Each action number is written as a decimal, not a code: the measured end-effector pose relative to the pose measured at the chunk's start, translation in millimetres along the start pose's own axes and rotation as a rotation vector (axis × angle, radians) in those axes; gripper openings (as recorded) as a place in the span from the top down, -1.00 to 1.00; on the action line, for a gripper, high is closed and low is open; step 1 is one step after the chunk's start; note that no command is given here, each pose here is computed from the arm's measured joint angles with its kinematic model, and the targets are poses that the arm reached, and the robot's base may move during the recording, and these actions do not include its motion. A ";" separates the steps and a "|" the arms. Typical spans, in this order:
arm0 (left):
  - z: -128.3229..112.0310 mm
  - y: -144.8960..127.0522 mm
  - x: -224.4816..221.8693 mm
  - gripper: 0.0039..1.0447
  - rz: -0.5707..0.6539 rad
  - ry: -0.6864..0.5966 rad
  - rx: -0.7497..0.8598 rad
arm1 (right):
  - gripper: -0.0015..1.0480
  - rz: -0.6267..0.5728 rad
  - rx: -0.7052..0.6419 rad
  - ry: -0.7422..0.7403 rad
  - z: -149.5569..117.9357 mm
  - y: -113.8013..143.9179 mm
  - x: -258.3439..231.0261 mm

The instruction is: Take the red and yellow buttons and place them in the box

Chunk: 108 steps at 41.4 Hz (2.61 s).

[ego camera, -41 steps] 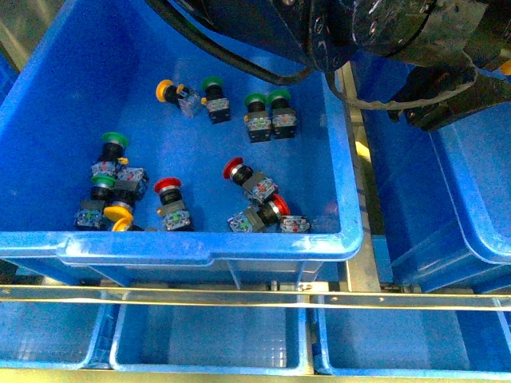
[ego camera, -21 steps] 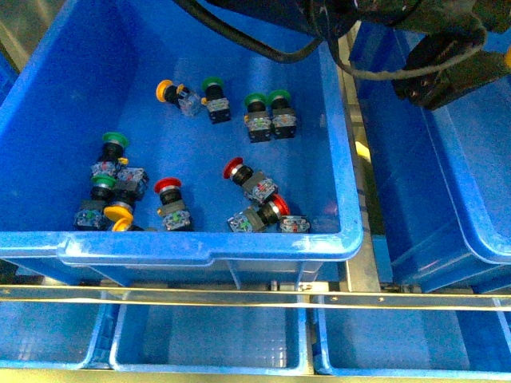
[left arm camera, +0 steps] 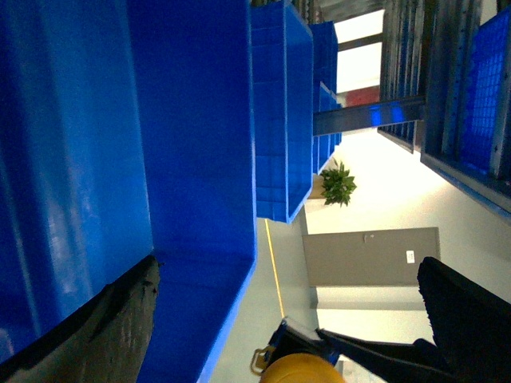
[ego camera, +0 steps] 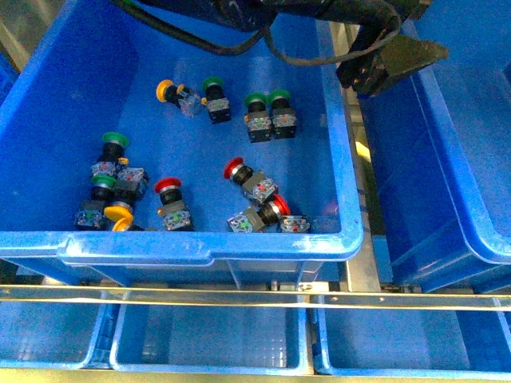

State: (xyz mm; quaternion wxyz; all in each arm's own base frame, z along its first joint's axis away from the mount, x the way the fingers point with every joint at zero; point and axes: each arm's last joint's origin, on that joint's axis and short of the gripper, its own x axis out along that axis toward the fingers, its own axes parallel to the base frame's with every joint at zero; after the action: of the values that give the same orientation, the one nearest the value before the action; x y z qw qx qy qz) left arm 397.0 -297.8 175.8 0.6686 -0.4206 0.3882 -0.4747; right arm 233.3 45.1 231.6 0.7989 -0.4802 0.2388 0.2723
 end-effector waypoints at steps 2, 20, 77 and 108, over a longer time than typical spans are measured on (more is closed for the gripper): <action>0.1 4.8 -4.0 -0.85 0.013 -0.003 0.000 | 0.50 -0.001 0.001 0.002 -0.6 -0.3 0.0; 25.9 9.0 -69.4 -0.85 0.057 -0.082 0.085 | 0.51 -0.023 -0.015 0.023 -6.9 -5.0 -0.7; -105.4 40.7 -305.5 -0.12 1.058 -0.849 0.877 | 0.51 -0.680 0.341 -0.042 -71.9 19.1 -54.9; -175.3 -7.9 -347.0 0.97 1.071 -0.875 0.933 | 0.51 -0.811 0.586 -0.186 -72.5 81.1 -51.5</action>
State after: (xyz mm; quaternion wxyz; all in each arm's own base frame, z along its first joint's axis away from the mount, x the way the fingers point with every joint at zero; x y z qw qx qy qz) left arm 147.6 0.3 164.2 1.0000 -0.0054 0.0043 0.0014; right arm 132.7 1.1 182.3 0.9593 -0.2639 0.0276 -0.0965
